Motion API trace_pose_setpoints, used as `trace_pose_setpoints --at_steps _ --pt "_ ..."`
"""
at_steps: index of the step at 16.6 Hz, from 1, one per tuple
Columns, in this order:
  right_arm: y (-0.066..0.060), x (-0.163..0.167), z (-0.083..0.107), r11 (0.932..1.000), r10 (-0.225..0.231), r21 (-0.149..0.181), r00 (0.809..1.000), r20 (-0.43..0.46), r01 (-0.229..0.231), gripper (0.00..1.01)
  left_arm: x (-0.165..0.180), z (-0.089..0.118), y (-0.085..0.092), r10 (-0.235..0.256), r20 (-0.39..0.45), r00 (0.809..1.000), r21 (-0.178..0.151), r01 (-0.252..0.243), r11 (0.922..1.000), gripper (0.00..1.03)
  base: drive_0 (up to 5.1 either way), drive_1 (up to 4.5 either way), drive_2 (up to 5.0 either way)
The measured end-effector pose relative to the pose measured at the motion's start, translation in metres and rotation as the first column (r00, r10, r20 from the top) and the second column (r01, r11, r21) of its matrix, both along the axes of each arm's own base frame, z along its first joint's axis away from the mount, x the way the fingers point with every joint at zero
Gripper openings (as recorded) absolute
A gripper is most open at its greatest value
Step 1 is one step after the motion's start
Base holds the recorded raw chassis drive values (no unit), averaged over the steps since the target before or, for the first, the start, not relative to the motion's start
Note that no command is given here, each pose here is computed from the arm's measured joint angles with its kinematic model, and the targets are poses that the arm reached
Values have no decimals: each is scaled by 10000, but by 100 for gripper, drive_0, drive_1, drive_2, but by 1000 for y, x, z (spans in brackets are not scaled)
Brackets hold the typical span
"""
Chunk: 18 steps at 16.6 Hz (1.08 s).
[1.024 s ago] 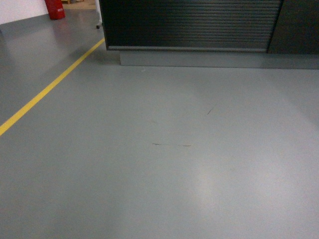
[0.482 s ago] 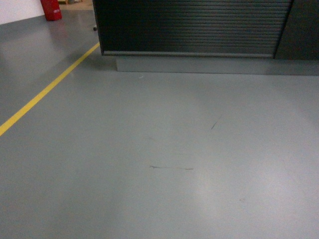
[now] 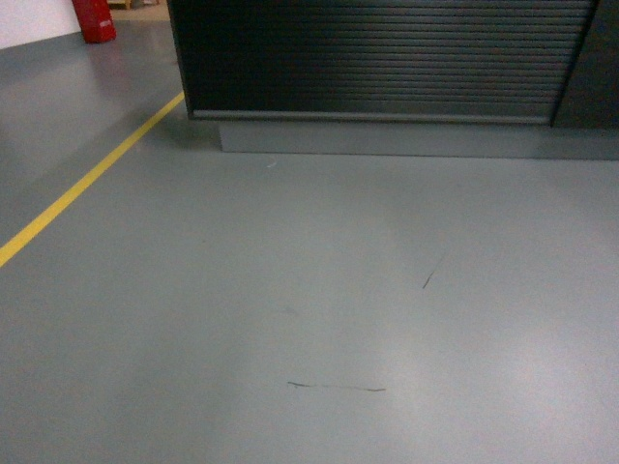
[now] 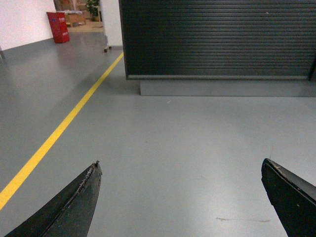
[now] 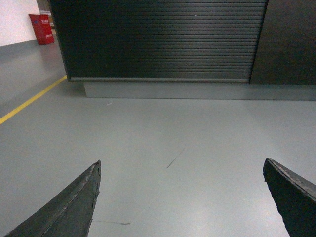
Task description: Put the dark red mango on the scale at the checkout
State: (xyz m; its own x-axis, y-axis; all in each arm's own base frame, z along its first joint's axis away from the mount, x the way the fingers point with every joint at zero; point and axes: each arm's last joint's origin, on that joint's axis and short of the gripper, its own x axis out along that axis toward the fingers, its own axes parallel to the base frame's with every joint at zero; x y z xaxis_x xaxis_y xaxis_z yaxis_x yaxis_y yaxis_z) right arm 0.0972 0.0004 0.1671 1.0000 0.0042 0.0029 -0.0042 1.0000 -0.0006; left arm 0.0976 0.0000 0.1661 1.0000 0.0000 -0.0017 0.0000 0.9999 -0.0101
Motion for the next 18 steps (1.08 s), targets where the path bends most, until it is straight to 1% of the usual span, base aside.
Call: trace_pose_setpoints --at_steps 18 --pt "0 0 0 10000 -4 0 10000 -23 4 98 0 0 0 4 0 10000 0 -4 10000 98 -13 413 -438"
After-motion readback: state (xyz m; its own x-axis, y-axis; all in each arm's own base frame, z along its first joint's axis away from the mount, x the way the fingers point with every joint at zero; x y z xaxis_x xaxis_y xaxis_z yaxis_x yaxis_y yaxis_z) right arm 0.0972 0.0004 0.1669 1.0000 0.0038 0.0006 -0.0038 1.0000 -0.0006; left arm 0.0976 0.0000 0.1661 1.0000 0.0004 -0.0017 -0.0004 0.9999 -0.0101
